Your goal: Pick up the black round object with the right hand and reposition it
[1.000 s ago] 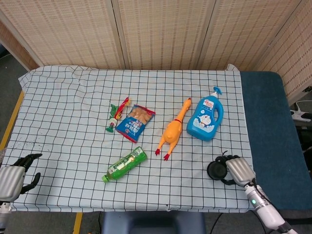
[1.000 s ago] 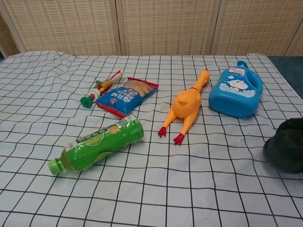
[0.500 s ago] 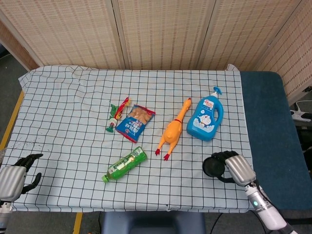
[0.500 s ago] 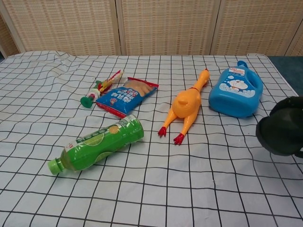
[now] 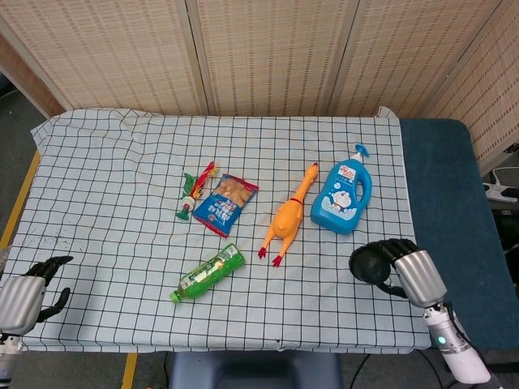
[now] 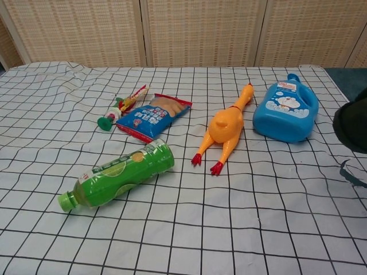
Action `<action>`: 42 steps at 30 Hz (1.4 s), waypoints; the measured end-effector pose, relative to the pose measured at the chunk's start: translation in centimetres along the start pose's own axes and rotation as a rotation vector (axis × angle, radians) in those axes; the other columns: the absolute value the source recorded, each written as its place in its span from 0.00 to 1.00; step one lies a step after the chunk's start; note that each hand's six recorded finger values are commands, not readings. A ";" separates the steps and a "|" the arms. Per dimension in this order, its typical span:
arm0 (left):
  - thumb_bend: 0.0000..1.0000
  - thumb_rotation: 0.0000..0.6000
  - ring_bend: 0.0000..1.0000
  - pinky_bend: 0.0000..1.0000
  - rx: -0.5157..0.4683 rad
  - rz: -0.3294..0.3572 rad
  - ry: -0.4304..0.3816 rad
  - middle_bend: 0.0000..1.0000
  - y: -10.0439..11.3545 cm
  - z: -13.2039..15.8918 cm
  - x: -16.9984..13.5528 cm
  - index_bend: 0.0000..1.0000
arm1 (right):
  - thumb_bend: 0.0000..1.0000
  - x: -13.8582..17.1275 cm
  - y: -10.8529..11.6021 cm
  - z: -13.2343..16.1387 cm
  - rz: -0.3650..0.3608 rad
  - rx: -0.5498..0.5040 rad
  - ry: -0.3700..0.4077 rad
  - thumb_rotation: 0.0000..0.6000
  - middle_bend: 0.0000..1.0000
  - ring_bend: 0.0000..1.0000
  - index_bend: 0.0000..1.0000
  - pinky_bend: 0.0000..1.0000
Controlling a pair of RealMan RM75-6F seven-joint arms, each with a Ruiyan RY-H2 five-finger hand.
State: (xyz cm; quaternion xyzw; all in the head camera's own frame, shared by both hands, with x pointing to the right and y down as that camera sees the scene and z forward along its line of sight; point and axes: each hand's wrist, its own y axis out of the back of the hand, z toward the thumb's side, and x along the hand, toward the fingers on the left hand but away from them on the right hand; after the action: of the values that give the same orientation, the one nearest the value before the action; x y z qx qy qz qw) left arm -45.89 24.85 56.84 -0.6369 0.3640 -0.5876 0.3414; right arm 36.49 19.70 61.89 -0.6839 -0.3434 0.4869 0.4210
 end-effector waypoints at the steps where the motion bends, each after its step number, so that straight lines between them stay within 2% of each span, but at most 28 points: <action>1: 0.43 1.00 0.32 0.63 -0.001 -0.002 0.001 0.26 0.0 0.0 0.0 0.22 | 0.10 0.0 -0.1 -0.6 0.018 0.028 -0.039 1.00 0.45 0.31 0.55 0.35; 5: 0.43 1.00 0.32 0.63 -0.003 -0.004 -0.001 0.26 -0.1 0.1 0.1 0.22 | 0.10 -0.2 0.0 -3.1 0.056 0.176 -0.201 1.00 0.45 0.31 0.55 0.35; 7: 0.43 1.00 0.32 0.63 0.000 -0.005 -0.001 0.26 -0.1 0.0 0.1 0.22 | 0.10 -0.3 0.2 -3.9 0.060 0.230 -0.257 1.00 0.45 0.31 0.55 0.35; 9: 0.43 1.00 0.32 0.63 -0.003 -0.005 0.001 0.26 -0.1 0.0 0.1 0.22 | 0.10 -0.4 0.2 -4.3 0.067 0.263 -0.288 1.00 0.45 0.31 0.55 0.35; 11: 0.43 1.00 0.32 0.63 -0.003 -0.004 -0.001 0.26 -0.1 0.1 0.1 0.22 | 0.10 -0.5 0.2 -4.1 0.065 0.260 -0.282 1.00 0.45 0.31 0.55 0.35; 13: 0.43 1.00 0.32 0.63 0.002 -0.004 -0.004 0.26 -0.1 0.1 0.1 0.22 | 0.10 -0.6 0.2 -3.6 0.057 0.228 -0.255 1.00 0.45 0.31 0.55 0.35; 16: 0.43 1.00 0.32 0.63 0.000 -0.005 -0.004 0.26 -0.1 0.1 0.1 0.22 | 0.10 -0.8 0.3 -2.0 0.035 0.135 -0.173 1.00 0.45 0.31 0.55 0.35; 23: 0.43 1.00 0.32 0.63 -0.001 -0.004 -0.003 0.26 -0.1 0.1 0.1 0.22 | 0.10 -0.2 1.6 3.3 -0.060 -0.107 0.120 1.00 0.45 0.31 0.55 0.35; 27: 0.43 1.00 0.32 0.63 0.002 0.002 -0.008 0.26 0.0 0.1 0.0 0.22 | 0.10 0.1 2.0 3.4 -0.103 -0.125 0.167 1.00 0.45 0.31 0.55 0.35; 31: 0.43 1.00 0.32 0.63 0.000 -0.005 -0.004 0.26 -0.1 0.1 0.1 0.22 | 0.10 -0.1 1.1 2.2 -0.067 -0.116 0.118 1.00 0.45 0.31 0.55 0.35; 38: 0.43 1.00 0.32 0.63 0.003 -0.007 -0.003 0.26 -0.2 0.1 0.1 0.22 | 0.10 -0.5 -0.8 -1.9 0.038 -0.020 -0.084 1.00 0.45 0.31 0.55 0.35; 42: 0.43 1.00 0.32 0.63 0.007 -0.010 -0.004 0.26 -0.3 0.1 0.1 0.22 | 0.10 -0.7 -1.1 -3.3 0.063 0.051 -0.165 1.00 0.45 0.31 0.55 0.35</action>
State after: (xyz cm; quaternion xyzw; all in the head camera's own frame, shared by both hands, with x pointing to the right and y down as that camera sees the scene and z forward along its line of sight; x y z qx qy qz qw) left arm -45.74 24.86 57.12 -0.6385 0.3583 -0.5894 0.3414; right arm 39.37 18.77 63.66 -0.6411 -0.3426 0.5631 0.3931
